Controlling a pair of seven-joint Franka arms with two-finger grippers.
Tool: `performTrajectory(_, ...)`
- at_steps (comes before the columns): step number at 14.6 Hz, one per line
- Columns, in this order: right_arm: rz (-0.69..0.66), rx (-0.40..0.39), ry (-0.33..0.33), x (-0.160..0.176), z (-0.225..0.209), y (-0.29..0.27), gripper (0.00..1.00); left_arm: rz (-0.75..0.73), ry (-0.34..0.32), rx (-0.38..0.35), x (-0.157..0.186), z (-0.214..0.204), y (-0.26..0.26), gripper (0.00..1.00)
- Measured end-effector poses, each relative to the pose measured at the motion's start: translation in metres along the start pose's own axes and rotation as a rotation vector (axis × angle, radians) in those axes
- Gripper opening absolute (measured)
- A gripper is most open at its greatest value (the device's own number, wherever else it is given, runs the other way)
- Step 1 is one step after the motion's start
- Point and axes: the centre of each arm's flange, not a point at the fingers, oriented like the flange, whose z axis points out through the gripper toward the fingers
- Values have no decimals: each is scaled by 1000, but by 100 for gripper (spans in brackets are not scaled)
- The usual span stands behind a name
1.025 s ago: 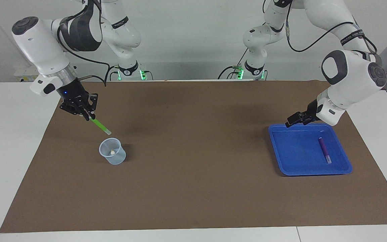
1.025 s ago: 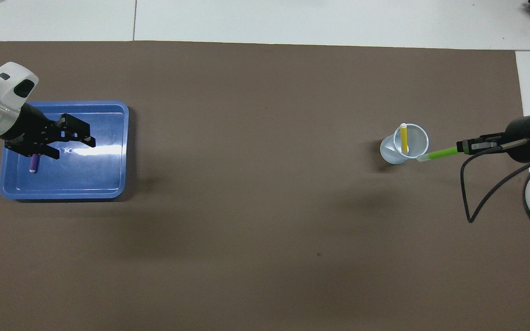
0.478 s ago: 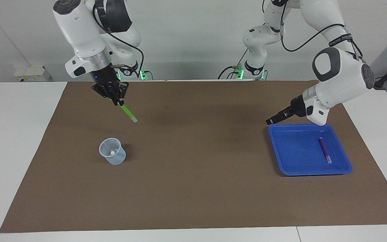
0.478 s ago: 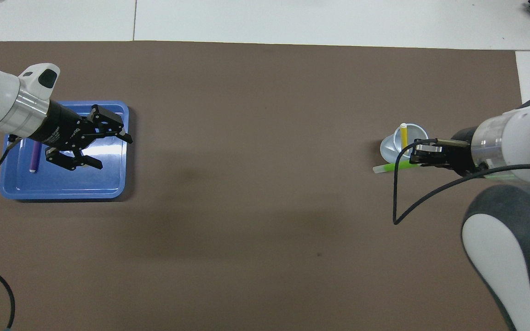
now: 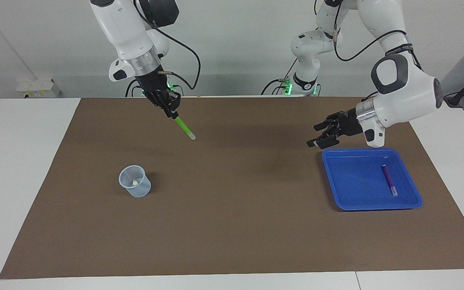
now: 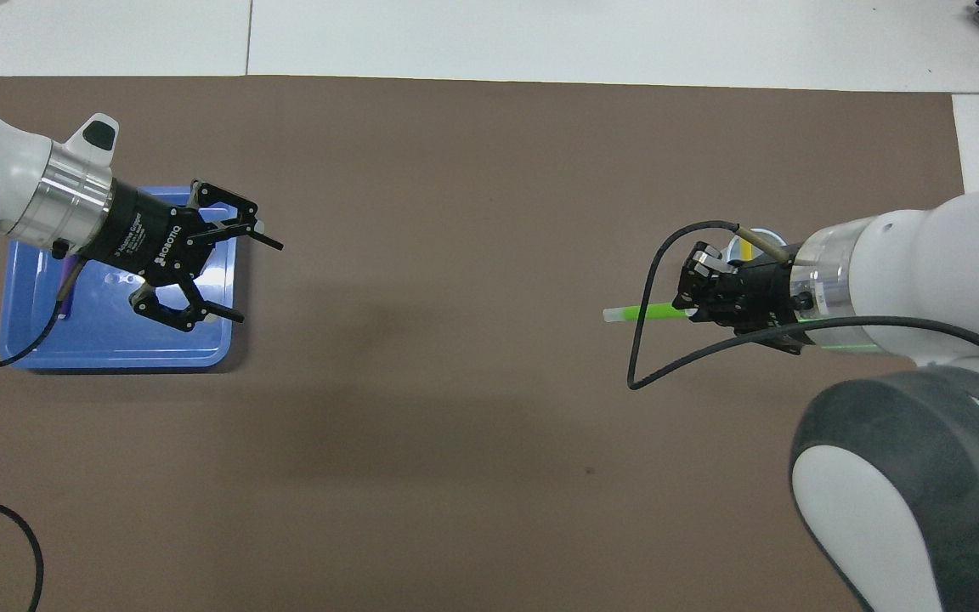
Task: Right arm passes pens to left for tray arrangement
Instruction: 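Carry the green pen toward the left gripper while the left gripper approaches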
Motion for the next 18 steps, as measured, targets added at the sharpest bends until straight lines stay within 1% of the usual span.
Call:
performTrajectory(1,62,31,-10,-7,1,-8,19,-31,-13,1,-7,4,3,93)
performTrajectory(4,243,108,-25,-33,7,-35,19,-84,-35,5,-27,17,12,93)
performTrajectory(7,321,145,-32,-50,13,-52,19,-93,-40,-22,-36,20,18,90)
performTrajectory(10,377,184,-49,-60,16,-63,19,-141,-81,-78,-49,24,29,89)
performTrajectory(13,435,195,-70,-71,21,-72,19,-182,-87,-105,-76,42,45,88)
performTrajectory(16,503,189,-90,-86,25,-78,19,-275,-93,-159,-111,61,63,89)
performTrajectory(18,542,186,-97,-89,26,-79,19,-283,-91,-175,-134,75,70,89)
